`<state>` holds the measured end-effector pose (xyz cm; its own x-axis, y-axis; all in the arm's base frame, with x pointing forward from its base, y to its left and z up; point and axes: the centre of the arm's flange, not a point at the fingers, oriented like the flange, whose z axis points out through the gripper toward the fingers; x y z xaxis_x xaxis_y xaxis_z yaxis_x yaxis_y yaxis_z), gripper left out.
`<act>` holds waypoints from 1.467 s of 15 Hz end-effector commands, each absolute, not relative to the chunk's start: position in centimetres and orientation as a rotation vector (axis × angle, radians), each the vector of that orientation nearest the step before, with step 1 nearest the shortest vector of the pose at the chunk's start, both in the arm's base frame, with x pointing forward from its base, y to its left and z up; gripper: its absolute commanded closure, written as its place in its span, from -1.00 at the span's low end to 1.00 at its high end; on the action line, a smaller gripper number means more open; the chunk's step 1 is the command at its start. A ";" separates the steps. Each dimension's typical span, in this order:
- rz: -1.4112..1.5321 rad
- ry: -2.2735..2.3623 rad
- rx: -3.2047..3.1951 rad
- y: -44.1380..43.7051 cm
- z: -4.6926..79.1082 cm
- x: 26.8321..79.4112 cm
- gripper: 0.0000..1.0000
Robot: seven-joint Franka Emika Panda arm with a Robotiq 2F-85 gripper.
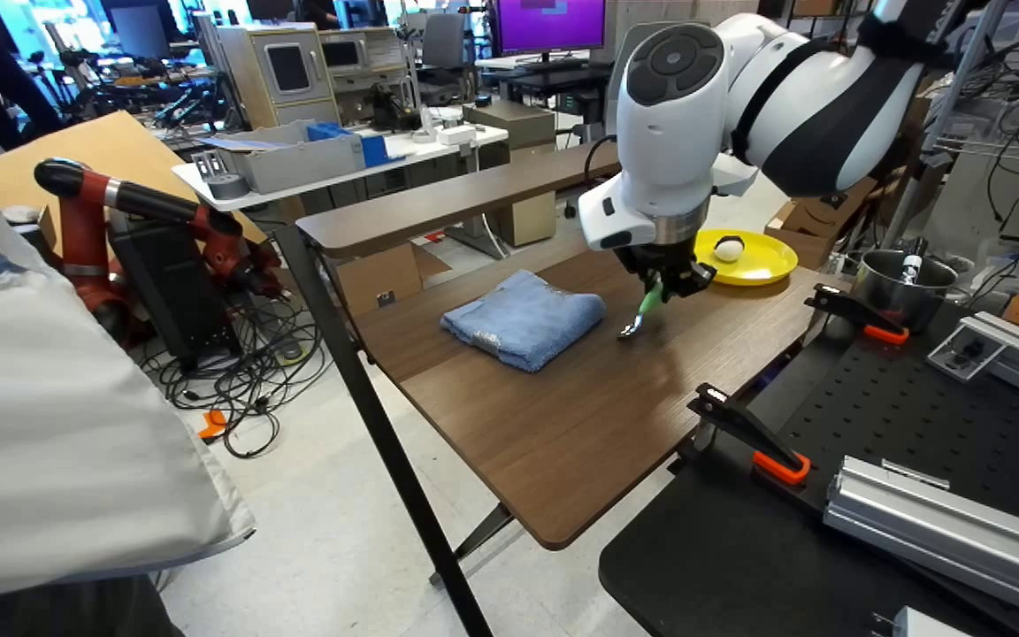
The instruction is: Move the green spoon slightly to the left
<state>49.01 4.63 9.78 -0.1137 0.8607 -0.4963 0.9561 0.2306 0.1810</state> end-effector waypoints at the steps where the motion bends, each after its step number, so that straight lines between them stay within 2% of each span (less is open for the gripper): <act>1: -0.285 2.047 1.603 5.0 9.9 48.7 0.88; 8: -0.327 2.051 1.677 3.8 9.3 49.2 0.88; 9: -0.340 2.041 1.686 3.5 9.4 49.2 0.02; 11: -0.348 2.025 1.708 3.1 9.4 49.4 -0.10; 17: -0.350 1.987 1.748 2.8 9.4 49.7 -0.96; 22: -0.361 1.978 1.759 2.7 9.9 50.0 -1.00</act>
<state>49.36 2.67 9.50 -0.0757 0.8606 -0.5036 0.9797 0.1583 0.1233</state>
